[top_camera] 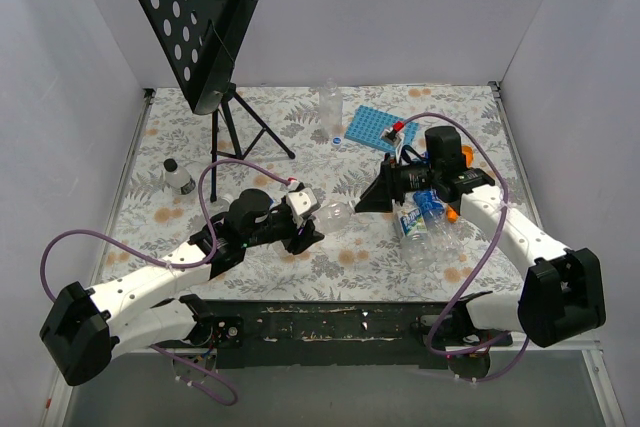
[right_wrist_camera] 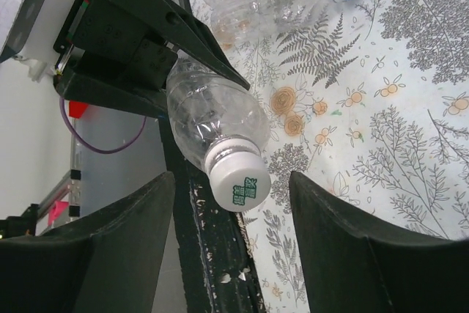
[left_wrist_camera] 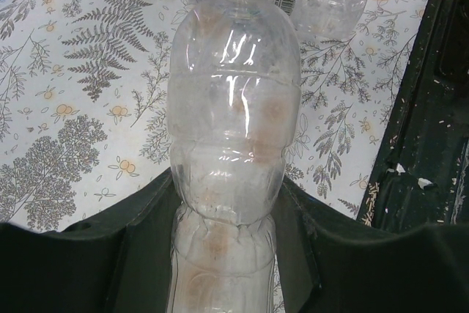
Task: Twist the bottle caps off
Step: Unscrew the bottle cap from the plastic bottle.
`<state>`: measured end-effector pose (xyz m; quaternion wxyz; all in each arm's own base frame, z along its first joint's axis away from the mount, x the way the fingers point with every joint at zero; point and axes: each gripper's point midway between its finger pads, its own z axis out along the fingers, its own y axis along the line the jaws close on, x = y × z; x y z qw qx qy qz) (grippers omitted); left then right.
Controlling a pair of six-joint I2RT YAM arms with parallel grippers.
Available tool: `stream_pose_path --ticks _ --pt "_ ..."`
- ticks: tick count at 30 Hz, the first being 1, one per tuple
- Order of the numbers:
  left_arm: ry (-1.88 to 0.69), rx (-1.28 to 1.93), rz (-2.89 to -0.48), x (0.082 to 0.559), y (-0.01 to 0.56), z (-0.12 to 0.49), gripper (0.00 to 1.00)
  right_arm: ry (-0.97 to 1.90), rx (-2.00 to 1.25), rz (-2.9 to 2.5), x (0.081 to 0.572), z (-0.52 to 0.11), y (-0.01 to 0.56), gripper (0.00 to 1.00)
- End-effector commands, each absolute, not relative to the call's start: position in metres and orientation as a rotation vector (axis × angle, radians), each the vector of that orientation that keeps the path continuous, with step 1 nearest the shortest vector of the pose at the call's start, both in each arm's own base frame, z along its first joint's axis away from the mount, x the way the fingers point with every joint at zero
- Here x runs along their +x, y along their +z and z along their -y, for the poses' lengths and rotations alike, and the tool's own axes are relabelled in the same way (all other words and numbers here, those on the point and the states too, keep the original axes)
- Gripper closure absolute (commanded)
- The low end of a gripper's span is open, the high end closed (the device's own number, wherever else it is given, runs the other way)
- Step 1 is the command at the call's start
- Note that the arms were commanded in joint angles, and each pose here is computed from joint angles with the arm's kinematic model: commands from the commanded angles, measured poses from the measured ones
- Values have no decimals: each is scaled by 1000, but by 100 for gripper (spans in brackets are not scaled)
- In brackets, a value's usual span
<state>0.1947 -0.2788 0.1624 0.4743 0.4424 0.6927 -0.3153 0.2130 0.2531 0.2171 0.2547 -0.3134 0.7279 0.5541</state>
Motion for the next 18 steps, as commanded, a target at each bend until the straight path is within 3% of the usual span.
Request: stream_pose_path --ticks 1,4,6,11,18 --pt "-758 1082 -1659 196 169 280 98 1537 -830 -1983 214 -260 219 32" --pt "-758 1083 -1662 196 169 280 98 1547 -830 -1991 213 -260 216 41" --pt "-758 1082 -1659 196 170 280 98 1559 -838 -1986 212 -261 217 53" --pt "-768 1088 -1649 193 171 280 98 1589 -896 -1933 205 -261 222 99" --pt "-891 1095 -1564 176 190 284 99 1569 -1340 -1552 176 -252 246 99"
